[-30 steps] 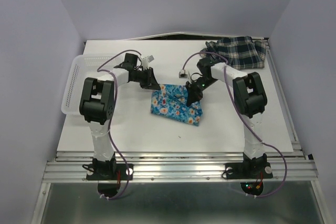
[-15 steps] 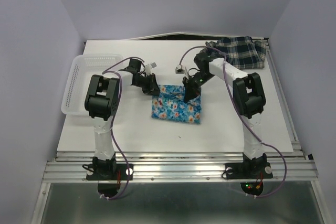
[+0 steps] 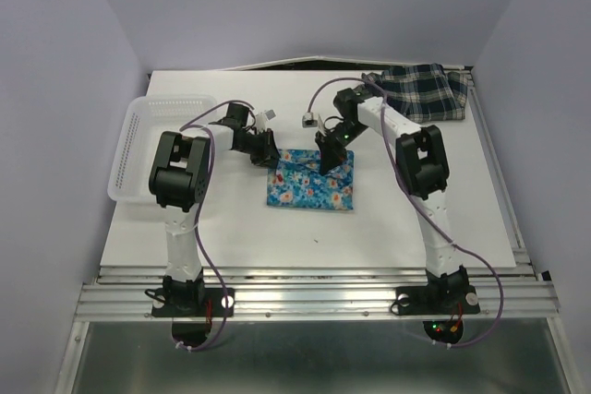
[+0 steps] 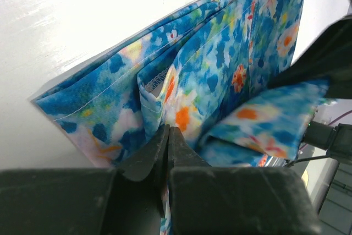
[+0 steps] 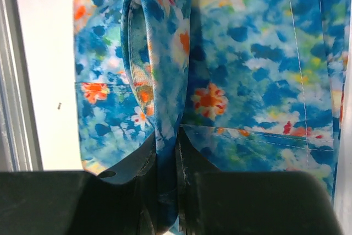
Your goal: Fold and stack the skirts
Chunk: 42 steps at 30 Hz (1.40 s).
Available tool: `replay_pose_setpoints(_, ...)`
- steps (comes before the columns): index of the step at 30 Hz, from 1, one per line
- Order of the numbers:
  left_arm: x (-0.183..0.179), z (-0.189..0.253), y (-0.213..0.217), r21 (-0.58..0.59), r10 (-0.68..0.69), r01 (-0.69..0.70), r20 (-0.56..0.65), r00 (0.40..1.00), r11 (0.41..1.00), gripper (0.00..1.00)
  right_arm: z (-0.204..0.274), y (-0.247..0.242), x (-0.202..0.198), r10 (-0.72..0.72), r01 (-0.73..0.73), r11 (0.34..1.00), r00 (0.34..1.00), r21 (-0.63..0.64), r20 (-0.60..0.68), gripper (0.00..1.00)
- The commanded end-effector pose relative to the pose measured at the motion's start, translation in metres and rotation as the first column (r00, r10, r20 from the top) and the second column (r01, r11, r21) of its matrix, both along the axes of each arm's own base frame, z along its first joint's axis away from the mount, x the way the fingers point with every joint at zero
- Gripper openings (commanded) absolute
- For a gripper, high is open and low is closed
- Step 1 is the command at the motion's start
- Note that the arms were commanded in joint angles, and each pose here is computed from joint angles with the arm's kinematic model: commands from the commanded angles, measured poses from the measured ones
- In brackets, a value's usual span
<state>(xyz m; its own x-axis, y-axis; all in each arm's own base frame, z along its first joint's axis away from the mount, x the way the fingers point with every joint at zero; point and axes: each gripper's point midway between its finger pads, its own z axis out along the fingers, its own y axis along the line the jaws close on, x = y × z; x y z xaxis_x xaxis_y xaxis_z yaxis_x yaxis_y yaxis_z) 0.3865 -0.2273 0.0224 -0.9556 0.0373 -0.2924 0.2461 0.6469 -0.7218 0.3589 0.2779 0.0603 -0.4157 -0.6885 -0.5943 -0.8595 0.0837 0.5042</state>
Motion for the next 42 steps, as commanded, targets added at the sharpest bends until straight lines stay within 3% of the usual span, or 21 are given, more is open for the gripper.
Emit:
replay_pose_setpoints(1,-0.008,-0.024,0.017,0.119,0.02,-0.018,-0.012,1.0,0.993,0.11,-0.003,-0.006,0.019,-0.009,0.009,1.0,0.998,0.001,0.069,0.03)
replay_pose_setpoints(10,-0.012,-0.022,0.019,0.121,0.017,-0.016,-0.012,1.0,0.992,0.12,0.003,-0.003,0.044,-0.039,0.037,0.999,0.99,0.019,0.133,0.04)
replay_pose_setpoints(14,-0.012,-0.024,0.018,0.122,0.017,-0.015,-0.017,1.0,0.992,0.11,-0.009,-0.004,0.05,-0.028,0.028,1.0,0.988,0.003,0.152,0.19)
replay_pose_setpoints(16,-0.013,-0.024,0.019,0.121,0.018,-0.015,-0.019,1.0,0.992,0.11,-0.01,-0.003,0.053,-0.034,0.033,0.999,0.987,0.007,0.16,0.21)
replay_pose_setpoints(23,-0.014,-0.023,0.018,0.122,0.014,-0.012,-0.018,1.0,0.992,0.11,-0.002,0.003,0.076,-0.116,0.116,0.993,0.969,0.014,0.217,0.64)
replay_pose_setpoints(29,-0.013,-0.024,0.019,0.13,0.021,-0.019,-0.015,1.0,0.991,0.11,0.048,0.011,0.114,-0.229,0.216,0.973,0.907,0.076,0.353,0.81)
replay_pose_setpoints(34,-0.015,-0.028,0.019,0.125,0.028,-0.024,-0.033,0.999,0.992,0.11,0.111,0.009,0.143,-0.351,0.33,0.935,0.815,0.13,0.46,0.84)
replay_pose_setpoints(38,-0.014,-0.027,0.018,0.124,0.024,-0.02,-0.029,0.999,0.992,0.11,0.131,-0.014,0.123,-0.465,0.45,0.884,0.819,0.125,0.336,0.83)
replay_pose_setpoints(42,-0.012,-0.025,0.019,0.128,0.023,-0.021,-0.015,1.0,0.992,0.11,0.115,-0.037,0.082,-0.527,0.523,0.85,0.836,0.067,0.154,0.76)
